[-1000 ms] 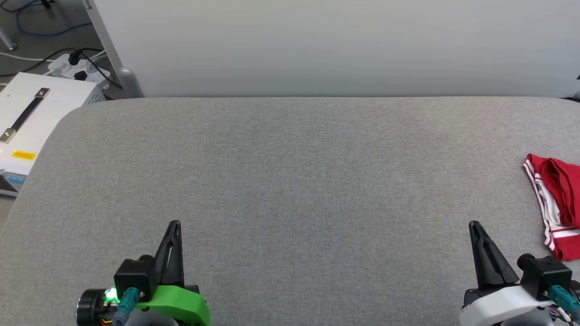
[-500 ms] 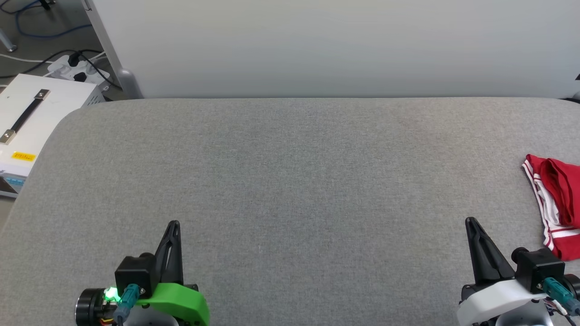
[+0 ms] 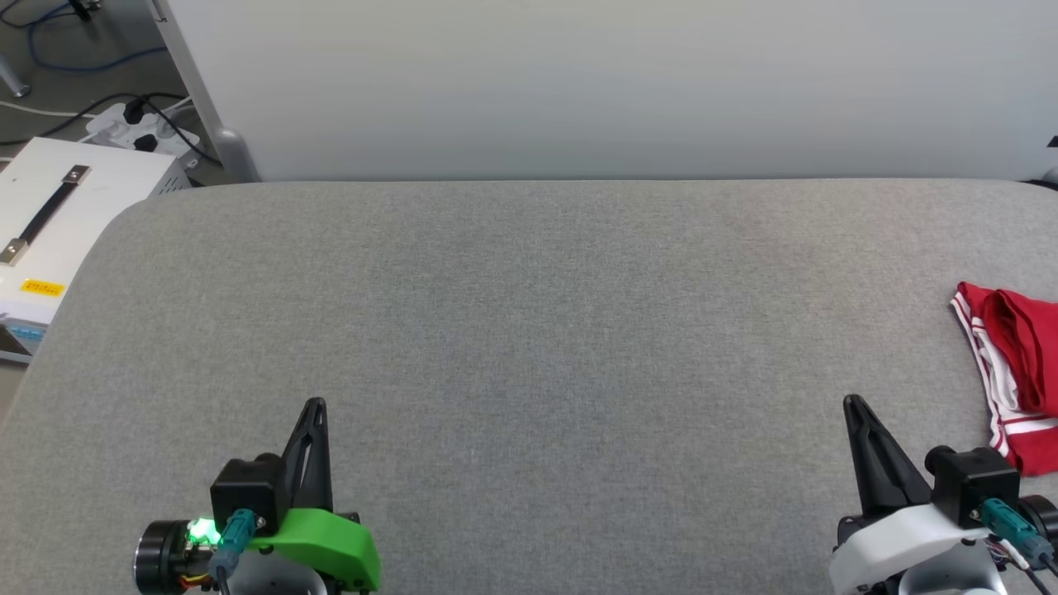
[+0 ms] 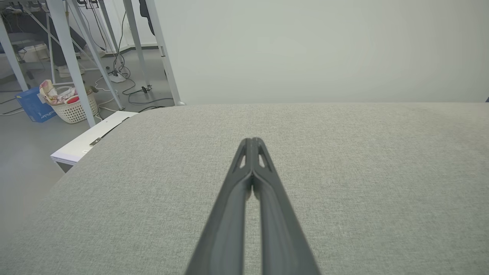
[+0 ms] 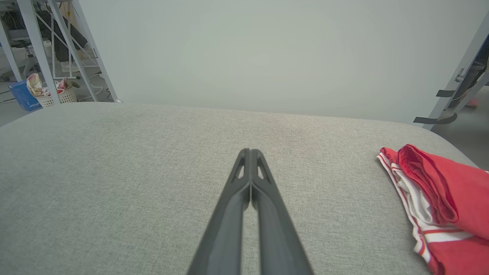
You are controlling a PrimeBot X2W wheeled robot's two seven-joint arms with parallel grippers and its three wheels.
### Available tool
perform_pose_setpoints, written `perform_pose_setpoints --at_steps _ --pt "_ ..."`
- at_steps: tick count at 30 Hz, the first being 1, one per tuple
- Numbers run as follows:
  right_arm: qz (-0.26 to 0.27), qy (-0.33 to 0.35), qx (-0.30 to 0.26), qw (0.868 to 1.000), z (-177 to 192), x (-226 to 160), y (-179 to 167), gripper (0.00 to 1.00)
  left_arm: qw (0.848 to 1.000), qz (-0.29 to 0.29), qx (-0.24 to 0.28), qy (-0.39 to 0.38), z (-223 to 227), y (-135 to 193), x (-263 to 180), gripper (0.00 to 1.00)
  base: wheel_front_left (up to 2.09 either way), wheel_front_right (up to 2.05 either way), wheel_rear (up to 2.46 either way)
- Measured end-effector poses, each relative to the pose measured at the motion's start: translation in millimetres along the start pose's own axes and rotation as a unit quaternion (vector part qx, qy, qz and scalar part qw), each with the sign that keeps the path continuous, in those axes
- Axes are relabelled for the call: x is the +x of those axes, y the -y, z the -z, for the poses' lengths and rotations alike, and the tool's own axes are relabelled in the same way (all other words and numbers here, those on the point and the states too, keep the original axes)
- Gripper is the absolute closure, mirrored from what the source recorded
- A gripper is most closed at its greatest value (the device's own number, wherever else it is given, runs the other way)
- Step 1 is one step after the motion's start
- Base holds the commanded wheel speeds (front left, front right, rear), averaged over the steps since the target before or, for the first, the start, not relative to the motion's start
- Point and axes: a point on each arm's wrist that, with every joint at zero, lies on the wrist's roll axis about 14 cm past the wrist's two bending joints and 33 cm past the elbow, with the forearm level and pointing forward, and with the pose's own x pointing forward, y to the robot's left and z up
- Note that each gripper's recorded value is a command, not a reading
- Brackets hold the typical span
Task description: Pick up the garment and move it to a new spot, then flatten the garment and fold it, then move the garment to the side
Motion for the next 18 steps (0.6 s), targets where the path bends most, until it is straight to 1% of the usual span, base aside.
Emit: perform_pose_setpoints --at_steps 18 --pt "-0.002 -0.01 -0.008 1.0 -0.6 2.9 -1.9 1.0 1.0 -0.003 0.005 -0.007 -1.7 -0.7 1.8 1.0 0.0 0.0 0.0"
